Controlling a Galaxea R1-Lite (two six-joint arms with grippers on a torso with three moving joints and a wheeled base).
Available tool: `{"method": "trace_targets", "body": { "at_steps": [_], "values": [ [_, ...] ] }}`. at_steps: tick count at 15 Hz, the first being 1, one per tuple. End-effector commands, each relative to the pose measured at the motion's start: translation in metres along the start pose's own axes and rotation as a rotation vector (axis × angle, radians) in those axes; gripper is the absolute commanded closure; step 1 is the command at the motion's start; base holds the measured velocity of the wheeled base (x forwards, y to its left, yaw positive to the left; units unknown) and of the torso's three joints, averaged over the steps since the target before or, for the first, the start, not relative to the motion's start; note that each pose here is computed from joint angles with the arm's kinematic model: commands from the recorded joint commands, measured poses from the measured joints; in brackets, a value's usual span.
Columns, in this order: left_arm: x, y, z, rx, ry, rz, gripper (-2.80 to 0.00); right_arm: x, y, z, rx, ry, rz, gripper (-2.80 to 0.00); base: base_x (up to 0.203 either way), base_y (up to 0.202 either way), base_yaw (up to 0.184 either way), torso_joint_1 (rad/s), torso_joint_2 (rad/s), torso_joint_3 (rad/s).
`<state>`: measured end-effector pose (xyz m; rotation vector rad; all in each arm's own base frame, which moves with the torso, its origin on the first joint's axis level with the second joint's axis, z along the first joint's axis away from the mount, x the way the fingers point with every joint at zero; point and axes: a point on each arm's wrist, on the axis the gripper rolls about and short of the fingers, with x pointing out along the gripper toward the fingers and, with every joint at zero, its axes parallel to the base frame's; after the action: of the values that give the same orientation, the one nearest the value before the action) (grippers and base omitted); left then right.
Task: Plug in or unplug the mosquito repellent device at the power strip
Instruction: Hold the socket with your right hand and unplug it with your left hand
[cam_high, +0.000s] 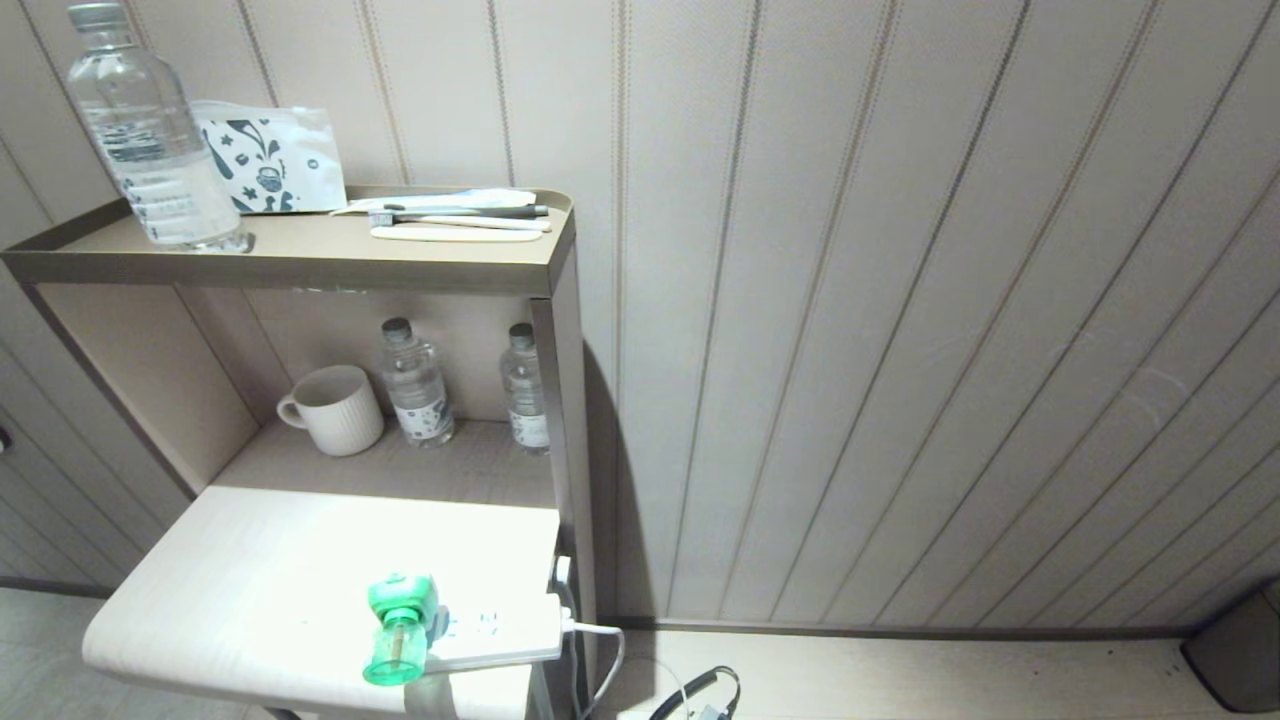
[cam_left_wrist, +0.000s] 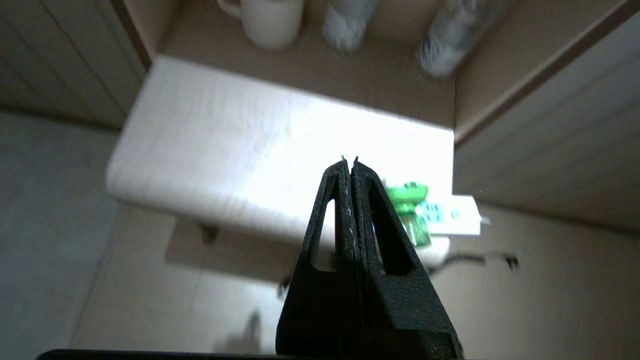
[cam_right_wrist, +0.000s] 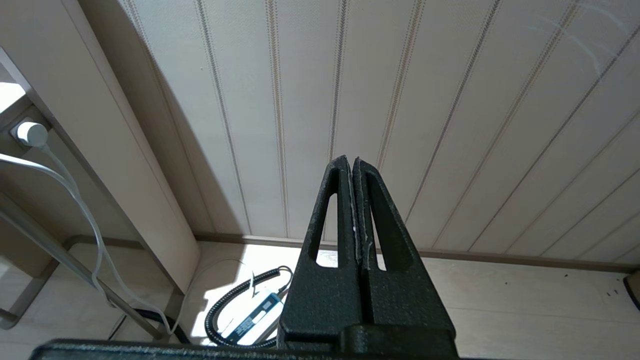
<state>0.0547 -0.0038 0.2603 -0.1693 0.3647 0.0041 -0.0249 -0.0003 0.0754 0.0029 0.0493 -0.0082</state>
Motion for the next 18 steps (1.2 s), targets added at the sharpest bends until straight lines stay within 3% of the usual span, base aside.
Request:
{"method": "trace_targets", "body": {
  "at_steps": [1,4,7,8,11,12,13,16,18],
  "values": [
    [0.054,-0.016,0.026,0.013,0.474,0.034,0.0,0.0,0.0,0.0,0.0,0.0,0.0,0.0,0.0,0.0,0.0,0.0,0.0,0.0],
    [0.101,-0.034,0.033,-0.027,0.89,-0.029,0.0,0.0,0.0,0.0,0.0,0.001,0.0,0.0,0.0,0.0,0.0,0.0,0.0,0.0],
    [0.145,-0.049,0.03,-0.055,1.152,-0.032,0.0,0.0,0.0,0.0,0.0,0.001,0.0,0.0,0.0,0.0,0.0,0.0,0.0,0.0],
    [0.151,-0.056,0.029,-0.06,1.2,-0.046,0.0,0.0,0.0,0.0,0.0,0.0,0.0,0.0,0.0,0.0,0.0,0.0,0.0,0.0],
    [0.171,-0.07,0.032,-0.132,1.218,-0.001,0.0,0.0,0.0,0.0,0.0,0.001,0.0,0.0,0.0,0.0,0.0,0.0,0.0,0.0],
    [0.179,-0.073,0.03,-0.135,1.226,0.024,-1.8,0.0,0.0,0.0,0.0,0.0,0.0,0.0,0.0,0.0,0.0,0.0,0.0,0.0],
    [0.187,-0.077,0.026,-0.118,1.24,0.05,-2.8,0.0,0.0,0.0,0.0,0.0,0.0,0.0,0.0,0.0,0.0,0.0,0.0,0.0],
    [0.211,-0.083,0.009,-0.115,1.29,0.133,-2.8,0.0,0.0,0.0,0.0,0.0,0.0,0.0,0.0,0.0,0.0,0.0,0.0,0.0],
    [0.223,-0.089,0.0,-0.112,1.28,0.147,-2.8,0.0,0.0,0.0,0.0,0.001,0.0,0.0,0.0,0.0,0.0,0.0,0.0,0.0]
  ]
}}
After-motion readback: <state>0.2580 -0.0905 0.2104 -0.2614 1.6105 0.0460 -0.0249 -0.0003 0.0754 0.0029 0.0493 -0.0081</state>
